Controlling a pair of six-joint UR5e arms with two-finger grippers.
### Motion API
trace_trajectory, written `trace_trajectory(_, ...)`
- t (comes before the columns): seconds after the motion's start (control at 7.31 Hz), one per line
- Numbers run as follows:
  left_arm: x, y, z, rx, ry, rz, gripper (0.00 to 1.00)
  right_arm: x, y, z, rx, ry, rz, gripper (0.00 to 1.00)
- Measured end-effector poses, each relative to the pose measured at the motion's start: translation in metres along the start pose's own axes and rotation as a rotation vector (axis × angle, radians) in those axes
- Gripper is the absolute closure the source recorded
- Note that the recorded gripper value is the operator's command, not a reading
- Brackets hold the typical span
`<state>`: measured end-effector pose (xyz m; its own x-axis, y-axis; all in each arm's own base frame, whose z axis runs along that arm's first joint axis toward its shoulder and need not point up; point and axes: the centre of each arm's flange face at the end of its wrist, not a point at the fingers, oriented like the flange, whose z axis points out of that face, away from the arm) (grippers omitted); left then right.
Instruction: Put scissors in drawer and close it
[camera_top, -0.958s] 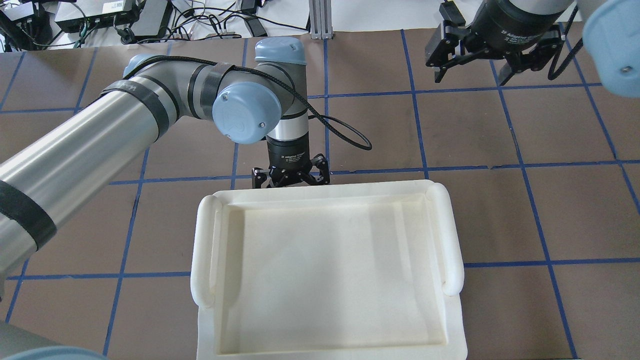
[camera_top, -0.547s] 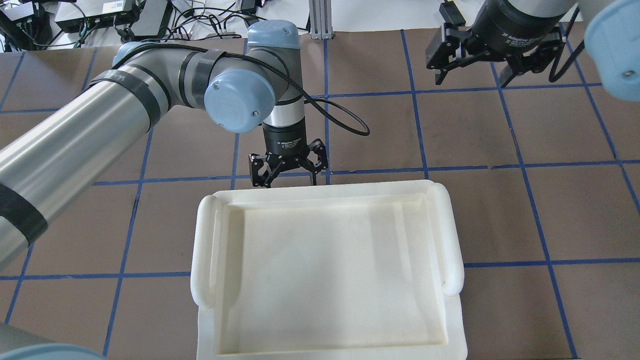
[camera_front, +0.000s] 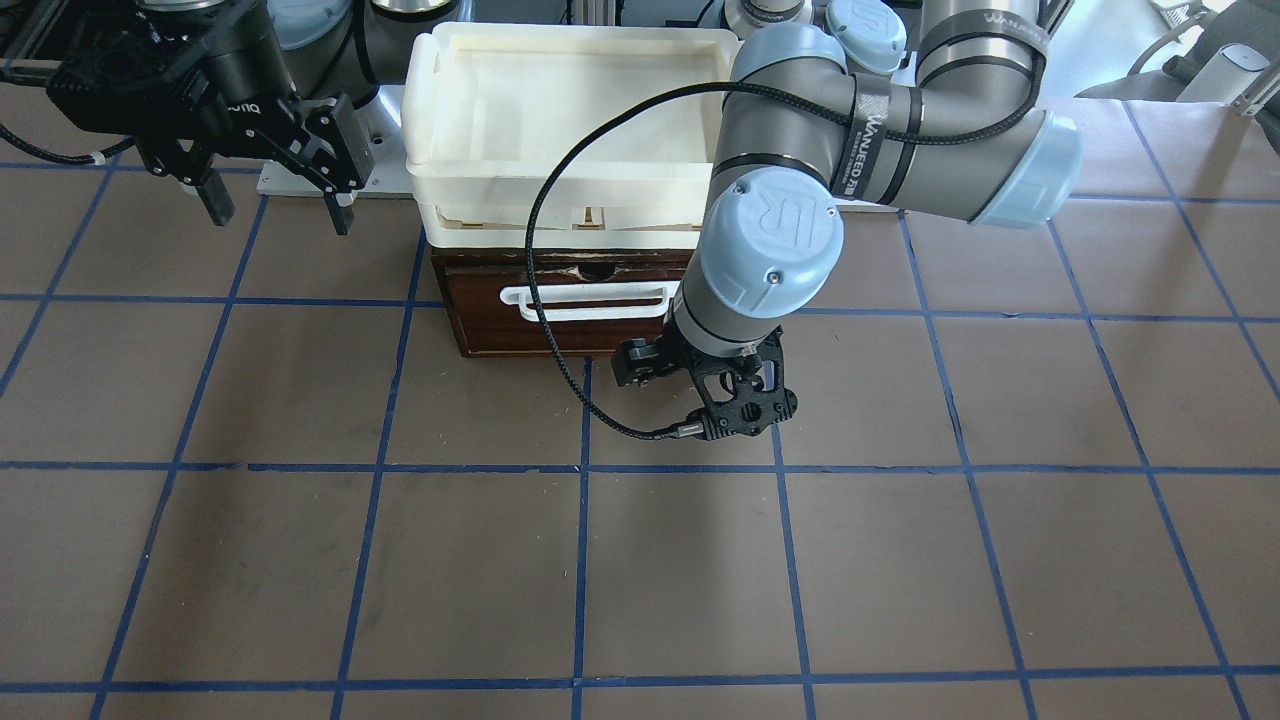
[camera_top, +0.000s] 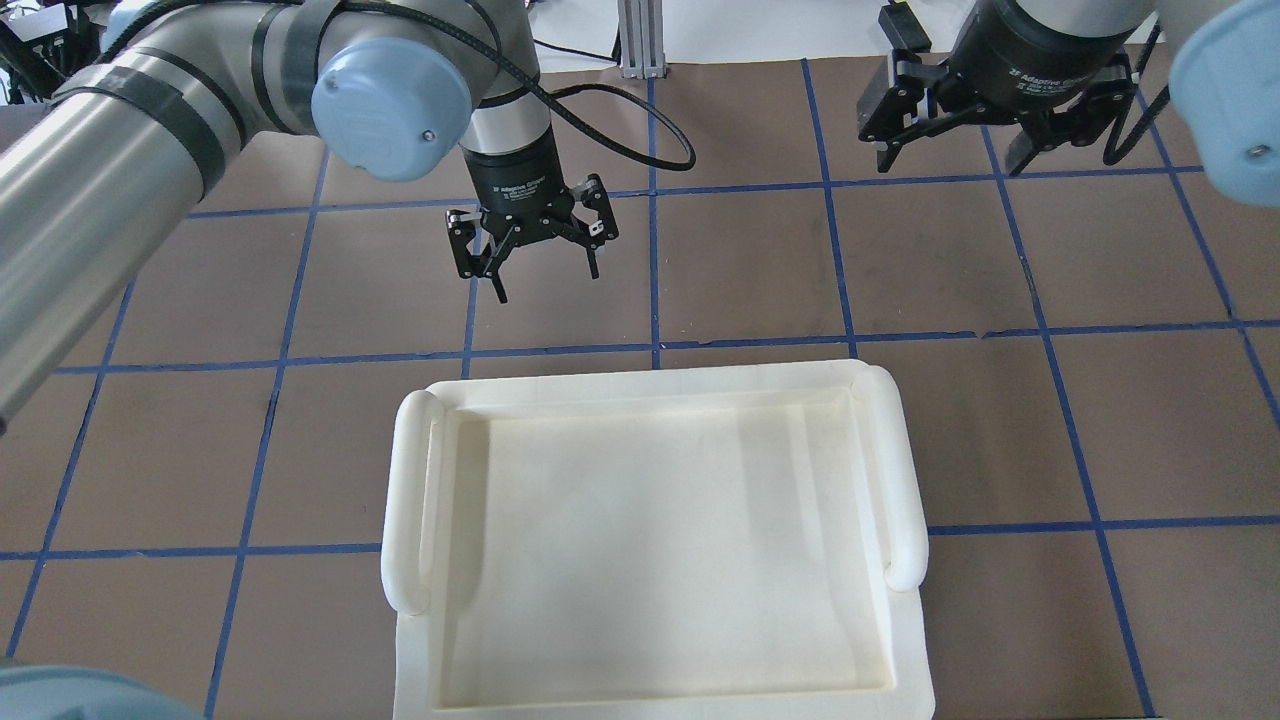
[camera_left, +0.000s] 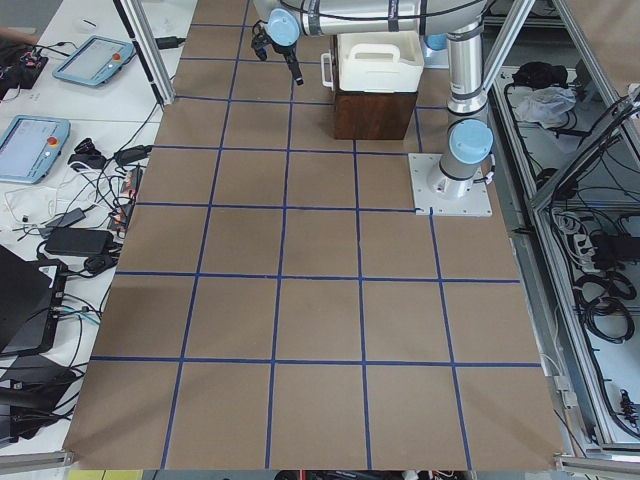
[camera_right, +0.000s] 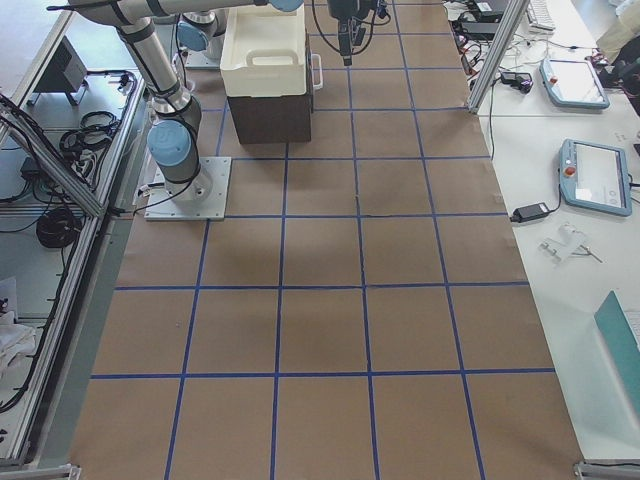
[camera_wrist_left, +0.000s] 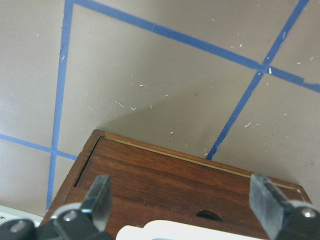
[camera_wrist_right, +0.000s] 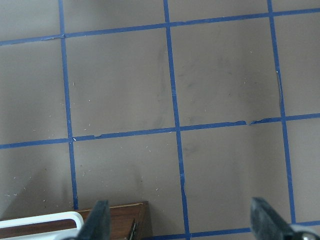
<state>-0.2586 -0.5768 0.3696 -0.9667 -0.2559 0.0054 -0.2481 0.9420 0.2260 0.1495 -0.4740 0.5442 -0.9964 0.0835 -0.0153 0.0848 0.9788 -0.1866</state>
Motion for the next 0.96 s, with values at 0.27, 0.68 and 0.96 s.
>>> trace_trajectory(0.27, -0.042, -0.024, -0.041, 0.118, 0.032, 0.123, 0.0, 0.0, 0.002, -0.002, -0.005, 0.0, 0.0, 0.0)
trace_trajectory(0.68, -0.102, -0.02, -0.095, 0.229, -0.041, 0.236, 0.0, 0.001, 0.011, -0.004, -0.041, 0.002, -0.004, 0.0)
trace_trajectory(0.96, -0.14, -0.004, -0.129, 0.269, -0.048, 0.264, 0.0, 0.001, 0.012, -0.004, -0.046, 0.001, -0.005, 0.0)
